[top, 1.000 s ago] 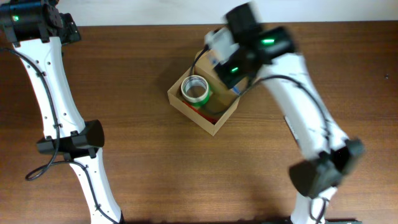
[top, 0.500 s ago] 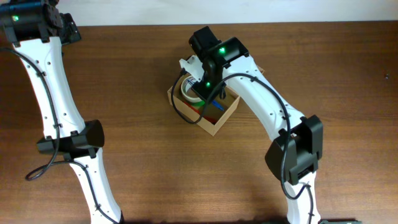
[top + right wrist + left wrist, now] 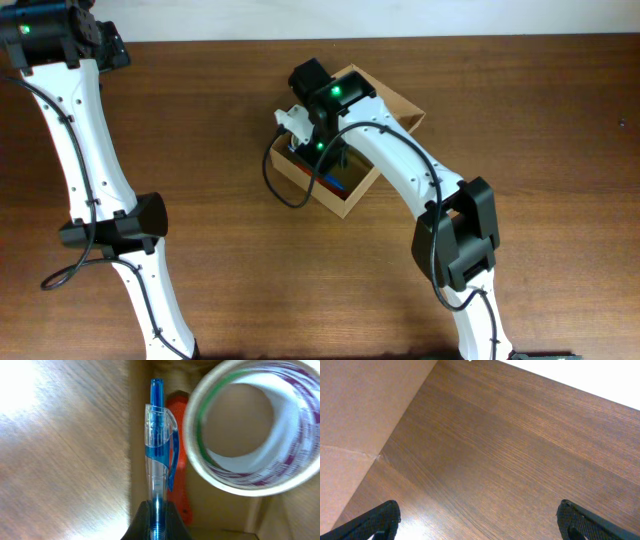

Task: Pack container
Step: 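Carry the blue pen into the box with the right gripper, then release the pen and move the right gripper to the black marker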

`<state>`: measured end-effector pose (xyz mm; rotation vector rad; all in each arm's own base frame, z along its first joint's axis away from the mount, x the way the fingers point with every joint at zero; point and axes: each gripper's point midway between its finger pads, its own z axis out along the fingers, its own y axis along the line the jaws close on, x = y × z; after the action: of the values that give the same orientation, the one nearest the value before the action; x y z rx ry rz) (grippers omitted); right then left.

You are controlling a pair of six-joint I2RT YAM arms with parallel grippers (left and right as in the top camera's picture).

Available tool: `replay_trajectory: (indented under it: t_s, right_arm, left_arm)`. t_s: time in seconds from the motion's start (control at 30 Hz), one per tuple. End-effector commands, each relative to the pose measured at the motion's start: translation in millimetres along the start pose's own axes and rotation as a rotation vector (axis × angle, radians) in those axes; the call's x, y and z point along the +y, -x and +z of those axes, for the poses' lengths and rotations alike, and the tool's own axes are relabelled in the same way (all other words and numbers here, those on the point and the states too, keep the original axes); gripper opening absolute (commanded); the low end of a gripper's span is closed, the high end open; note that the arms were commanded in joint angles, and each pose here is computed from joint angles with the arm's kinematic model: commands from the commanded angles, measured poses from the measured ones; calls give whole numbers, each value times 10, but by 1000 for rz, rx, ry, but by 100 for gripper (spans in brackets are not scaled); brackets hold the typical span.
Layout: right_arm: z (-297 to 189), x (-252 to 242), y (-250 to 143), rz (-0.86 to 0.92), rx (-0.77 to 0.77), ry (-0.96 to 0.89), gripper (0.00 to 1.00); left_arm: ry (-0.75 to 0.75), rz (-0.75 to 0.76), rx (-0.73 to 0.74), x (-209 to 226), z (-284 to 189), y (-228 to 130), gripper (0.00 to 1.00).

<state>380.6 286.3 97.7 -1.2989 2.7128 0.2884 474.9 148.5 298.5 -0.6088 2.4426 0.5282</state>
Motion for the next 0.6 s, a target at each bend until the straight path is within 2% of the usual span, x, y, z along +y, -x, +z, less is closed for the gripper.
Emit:
replay_trajectory:
  t_s: [0.0, 0.47, 0.53, 0.57]
  right_arm:
    - [169, 128, 16, -7, 21, 37, 4]
    - [414, 123, -49, 6, 69, 52, 4]
    - [397, 121, -42, 5, 65, 50, 13]
    - [373, 118, -38, 6, 62, 49, 15]
  left_arm:
    - [2, -11, -31, 97, -134, 53, 100]
    - [2, -11, -31, 96, -134, 53, 100]
    - [2, -11, -31, 96, -134, 53, 100]
    - [2, -11, -31, 97, -134, 53, 100]
